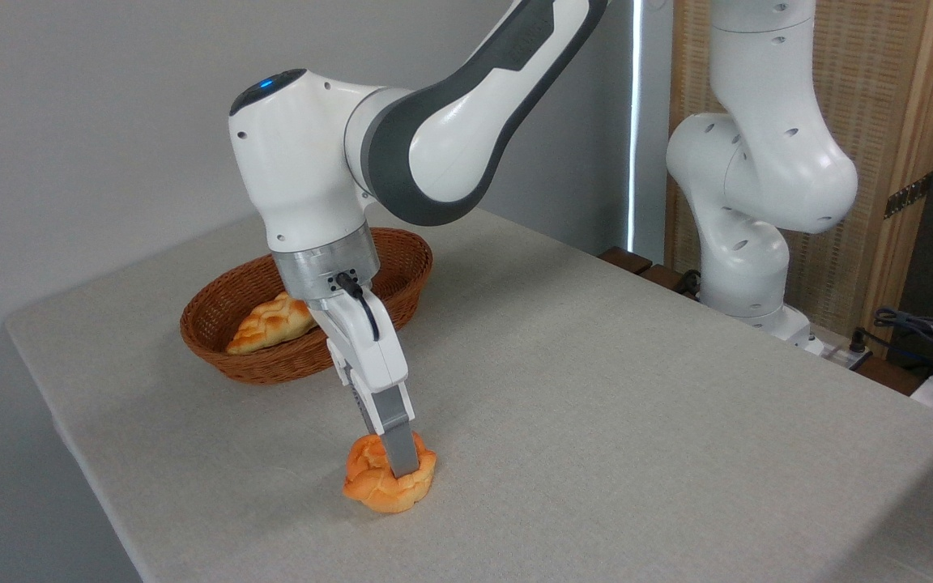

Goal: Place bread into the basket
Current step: 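Lift the orange bun and carry it into the woven basket, then lower the bun beside the bread roll and open the gripper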

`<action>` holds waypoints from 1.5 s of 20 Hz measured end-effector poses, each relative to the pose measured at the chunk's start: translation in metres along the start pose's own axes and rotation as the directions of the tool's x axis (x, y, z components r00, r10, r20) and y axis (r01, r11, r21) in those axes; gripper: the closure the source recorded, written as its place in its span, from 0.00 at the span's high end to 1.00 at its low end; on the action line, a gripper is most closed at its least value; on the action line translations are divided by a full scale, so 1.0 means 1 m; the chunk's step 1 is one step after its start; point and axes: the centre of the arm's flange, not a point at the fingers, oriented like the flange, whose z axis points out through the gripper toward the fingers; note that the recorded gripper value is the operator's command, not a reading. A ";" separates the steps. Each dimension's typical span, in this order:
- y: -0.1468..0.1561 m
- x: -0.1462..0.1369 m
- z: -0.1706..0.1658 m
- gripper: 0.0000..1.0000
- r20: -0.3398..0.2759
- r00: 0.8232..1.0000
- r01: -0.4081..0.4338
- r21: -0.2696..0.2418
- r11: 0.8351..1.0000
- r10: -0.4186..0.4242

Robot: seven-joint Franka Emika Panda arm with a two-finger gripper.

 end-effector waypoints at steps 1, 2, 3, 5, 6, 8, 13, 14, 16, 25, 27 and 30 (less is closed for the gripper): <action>0.000 0.000 0.000 0.43 -0.001 1.000 0.000 0.001 1.000 0.000; 0.000 0.000 -0.001 0.43 -0.004 1.000 0.002 0.000 1.000 -0.002; 0.000 0.000 -0.004 0.44 -0.016 1.000 0.010 -0.006 1.000 -0.010; 0.001 0.001 -0.015 0.44 -0.066 0.997 0.040 -0.029 0.999 -0.042; 0.003 0.001 -0.025 0.44 -0.094 0.994 0.054 -0.039 0.998 -0.058; 0.011 0.003 -0.052 0.44 -0.128 0.989 0.060 -0.068 0.996 -0.069; 0.052 0.035 -0.123 0.44 -0.165 0.982 0.071 -0.121 0.990 -0.090; 0.067 0.048 -0.131 0.44 -0.163 0.981 0.086 -0.128 0.988 -0.107; 0.104 0.076 -0.140 0.45 -0.151 0.978 0.124 -0.139 0.983 -0.145; 0.204 0.128 -0.135 0.83 -0.053 0.981 0.173 -0.177 0.969 -0.184; 0.207 0.129 -0.122 0.95 -0.023 0.985 0.165 -0.173 0.971 -0.172; 0.214 0.132 -0.104 1.00 0.017 0.989 0.146 -0.154 0.977 -0.145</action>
